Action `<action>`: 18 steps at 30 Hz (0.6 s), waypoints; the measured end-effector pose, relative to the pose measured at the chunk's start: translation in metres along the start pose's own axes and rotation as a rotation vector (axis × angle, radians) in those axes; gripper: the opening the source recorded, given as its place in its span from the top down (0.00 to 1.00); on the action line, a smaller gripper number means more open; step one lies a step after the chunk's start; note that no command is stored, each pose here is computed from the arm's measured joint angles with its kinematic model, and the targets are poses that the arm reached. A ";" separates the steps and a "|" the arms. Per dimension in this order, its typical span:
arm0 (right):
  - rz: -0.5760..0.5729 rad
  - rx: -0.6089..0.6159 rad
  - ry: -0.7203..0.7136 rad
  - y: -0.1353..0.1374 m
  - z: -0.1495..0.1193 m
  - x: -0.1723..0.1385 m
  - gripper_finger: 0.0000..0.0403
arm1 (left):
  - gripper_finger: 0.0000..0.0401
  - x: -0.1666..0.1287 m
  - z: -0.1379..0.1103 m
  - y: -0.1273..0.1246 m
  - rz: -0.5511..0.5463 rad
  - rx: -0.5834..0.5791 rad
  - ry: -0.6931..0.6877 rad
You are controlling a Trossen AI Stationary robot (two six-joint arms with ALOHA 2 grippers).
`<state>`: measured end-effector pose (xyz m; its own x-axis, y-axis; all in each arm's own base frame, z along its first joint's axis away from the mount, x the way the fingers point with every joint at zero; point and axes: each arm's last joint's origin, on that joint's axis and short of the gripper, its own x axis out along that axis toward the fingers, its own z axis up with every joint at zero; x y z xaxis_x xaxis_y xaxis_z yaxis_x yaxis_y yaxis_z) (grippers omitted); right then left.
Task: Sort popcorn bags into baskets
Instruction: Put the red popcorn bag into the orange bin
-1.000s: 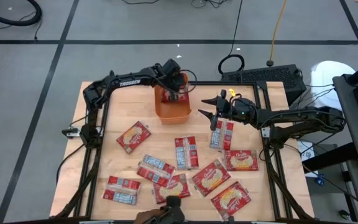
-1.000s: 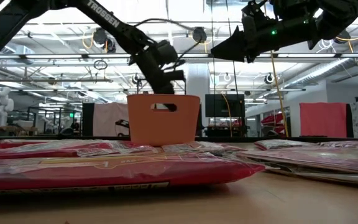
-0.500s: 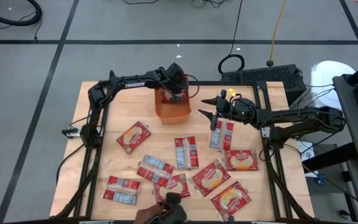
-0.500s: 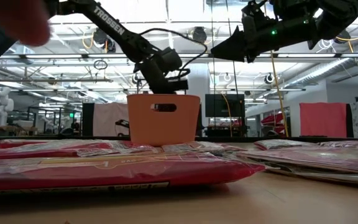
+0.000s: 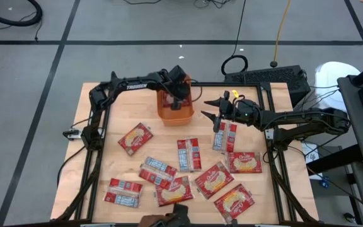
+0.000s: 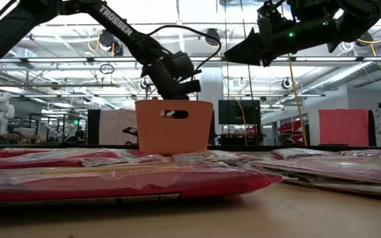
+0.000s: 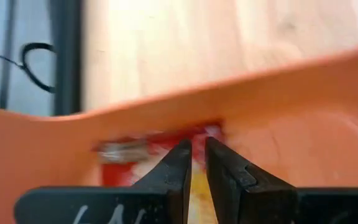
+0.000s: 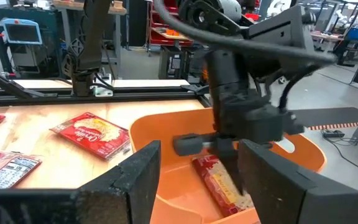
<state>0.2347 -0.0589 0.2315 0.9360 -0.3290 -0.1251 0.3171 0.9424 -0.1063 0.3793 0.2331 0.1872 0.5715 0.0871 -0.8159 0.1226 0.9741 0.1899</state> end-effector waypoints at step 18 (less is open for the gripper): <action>0.001 -0.004 0.003 0.000 0.000 0.000 0.48 | 0.87 0.025 -0.027 -0.002 -0.022 0.069 0.201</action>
<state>0.2347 -0.0589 0.2311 0.9358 -0.3286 -0.1280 0.3159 0.9424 -0.1100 0.3717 0.2393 0.1514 0.3952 0.1128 -0.9117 0.1925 0.9602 0.2023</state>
